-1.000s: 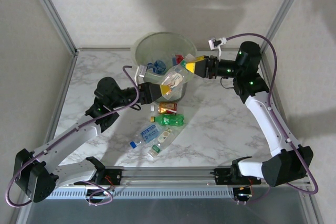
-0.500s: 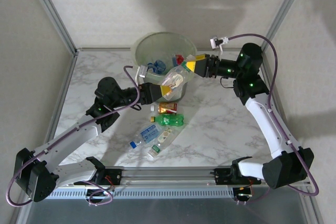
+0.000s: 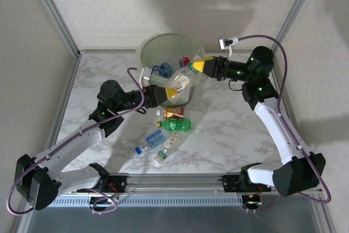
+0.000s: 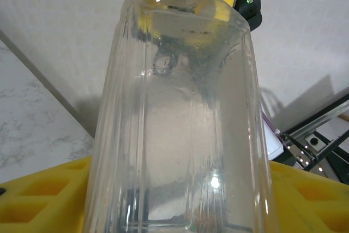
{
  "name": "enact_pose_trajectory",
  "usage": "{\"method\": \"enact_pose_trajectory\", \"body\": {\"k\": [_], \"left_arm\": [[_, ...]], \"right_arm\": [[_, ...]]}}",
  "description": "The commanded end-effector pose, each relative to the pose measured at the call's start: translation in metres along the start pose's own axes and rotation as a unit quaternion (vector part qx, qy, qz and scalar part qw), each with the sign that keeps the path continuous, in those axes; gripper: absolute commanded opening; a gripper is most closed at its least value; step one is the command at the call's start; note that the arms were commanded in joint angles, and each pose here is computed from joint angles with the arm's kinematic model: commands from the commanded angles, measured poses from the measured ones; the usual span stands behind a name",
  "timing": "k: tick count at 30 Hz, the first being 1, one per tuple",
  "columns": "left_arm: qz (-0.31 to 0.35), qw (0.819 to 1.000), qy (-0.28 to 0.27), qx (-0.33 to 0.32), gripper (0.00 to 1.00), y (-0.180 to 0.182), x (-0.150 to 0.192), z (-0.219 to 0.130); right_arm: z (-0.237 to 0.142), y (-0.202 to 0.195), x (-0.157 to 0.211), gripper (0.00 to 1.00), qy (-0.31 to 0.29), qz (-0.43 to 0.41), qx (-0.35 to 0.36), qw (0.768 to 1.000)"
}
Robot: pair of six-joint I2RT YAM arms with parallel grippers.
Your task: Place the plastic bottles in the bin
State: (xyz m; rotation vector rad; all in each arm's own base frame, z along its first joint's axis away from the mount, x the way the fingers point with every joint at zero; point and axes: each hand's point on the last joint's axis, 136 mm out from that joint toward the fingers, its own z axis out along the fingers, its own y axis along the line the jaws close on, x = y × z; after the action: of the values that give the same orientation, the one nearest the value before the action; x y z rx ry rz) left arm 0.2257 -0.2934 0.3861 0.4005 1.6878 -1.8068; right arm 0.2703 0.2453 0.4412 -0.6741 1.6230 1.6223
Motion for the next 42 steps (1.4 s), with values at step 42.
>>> {"method": "enact_pose_trajectory", "body": {"k": [42], "left_arm": [[0.076, 0.824, -0.257, -0.5, 0.93, 0.094, -0.058, -0.17]], "right_arm": [[0.085, -0.232, -0.029, 0.13, -0.117, 0.233, 0.376, 0.889]]}}
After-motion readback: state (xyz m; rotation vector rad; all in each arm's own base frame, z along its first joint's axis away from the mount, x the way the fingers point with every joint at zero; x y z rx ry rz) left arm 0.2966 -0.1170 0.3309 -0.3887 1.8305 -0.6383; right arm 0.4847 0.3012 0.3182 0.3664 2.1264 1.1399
